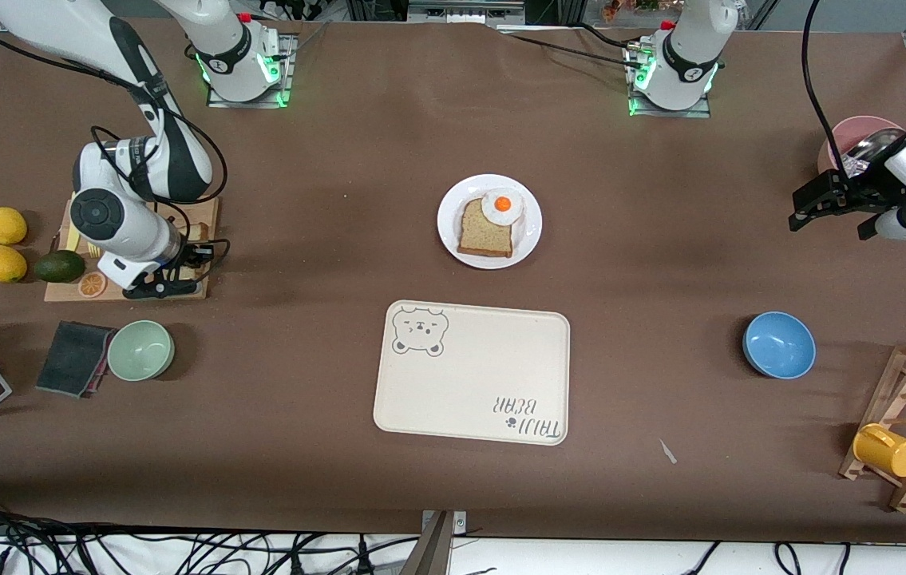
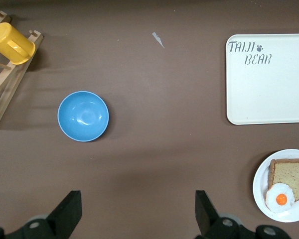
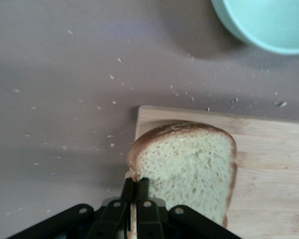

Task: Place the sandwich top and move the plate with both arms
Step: 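Grasp the bread slice with the right gripper and lift it, then carry the bread slice with the right gripper over the white plate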

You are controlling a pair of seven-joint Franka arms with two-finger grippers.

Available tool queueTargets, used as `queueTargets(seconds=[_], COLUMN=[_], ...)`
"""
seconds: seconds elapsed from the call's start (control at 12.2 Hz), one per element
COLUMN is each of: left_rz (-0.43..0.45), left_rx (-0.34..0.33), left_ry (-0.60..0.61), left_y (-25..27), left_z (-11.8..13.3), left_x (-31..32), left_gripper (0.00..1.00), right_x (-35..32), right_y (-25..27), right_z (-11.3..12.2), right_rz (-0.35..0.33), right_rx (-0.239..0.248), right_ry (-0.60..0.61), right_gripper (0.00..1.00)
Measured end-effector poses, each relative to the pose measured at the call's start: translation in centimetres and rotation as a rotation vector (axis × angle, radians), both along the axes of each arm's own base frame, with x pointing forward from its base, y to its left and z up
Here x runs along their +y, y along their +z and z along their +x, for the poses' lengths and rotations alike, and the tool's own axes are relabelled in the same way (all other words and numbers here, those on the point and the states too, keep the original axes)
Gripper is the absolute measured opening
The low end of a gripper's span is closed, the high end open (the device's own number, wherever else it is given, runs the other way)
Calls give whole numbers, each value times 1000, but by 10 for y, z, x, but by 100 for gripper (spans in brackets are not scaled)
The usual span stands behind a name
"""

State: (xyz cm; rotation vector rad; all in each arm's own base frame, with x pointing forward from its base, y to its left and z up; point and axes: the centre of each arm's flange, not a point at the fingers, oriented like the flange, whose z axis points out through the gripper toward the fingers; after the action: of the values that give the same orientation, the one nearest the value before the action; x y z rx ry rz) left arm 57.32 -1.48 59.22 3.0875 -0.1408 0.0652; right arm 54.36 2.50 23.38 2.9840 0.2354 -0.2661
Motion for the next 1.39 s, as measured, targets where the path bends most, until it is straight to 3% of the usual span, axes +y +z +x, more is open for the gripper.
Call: queueTargets(seconds=[0.33,0.57,0.98,1.39], left_rz=[0,0,0,0], left_rx=[0,0,1,1], left_ry=[0,0,0,0], left_y=[0,0,0,0], left_z=[0,0,0,0], left_x=[0,0,0,0], left_gripper=[100,100,100,100], right_x=[47,114,259,401], right_y=[45,70,122,140], right_z=[25,24,-11,-75], right_rz=[-12,-11,62,102], right_rx=[31,30,14,11], right_ry=[9,-29,-187,-371], right_gripper=[5,5,5,5])
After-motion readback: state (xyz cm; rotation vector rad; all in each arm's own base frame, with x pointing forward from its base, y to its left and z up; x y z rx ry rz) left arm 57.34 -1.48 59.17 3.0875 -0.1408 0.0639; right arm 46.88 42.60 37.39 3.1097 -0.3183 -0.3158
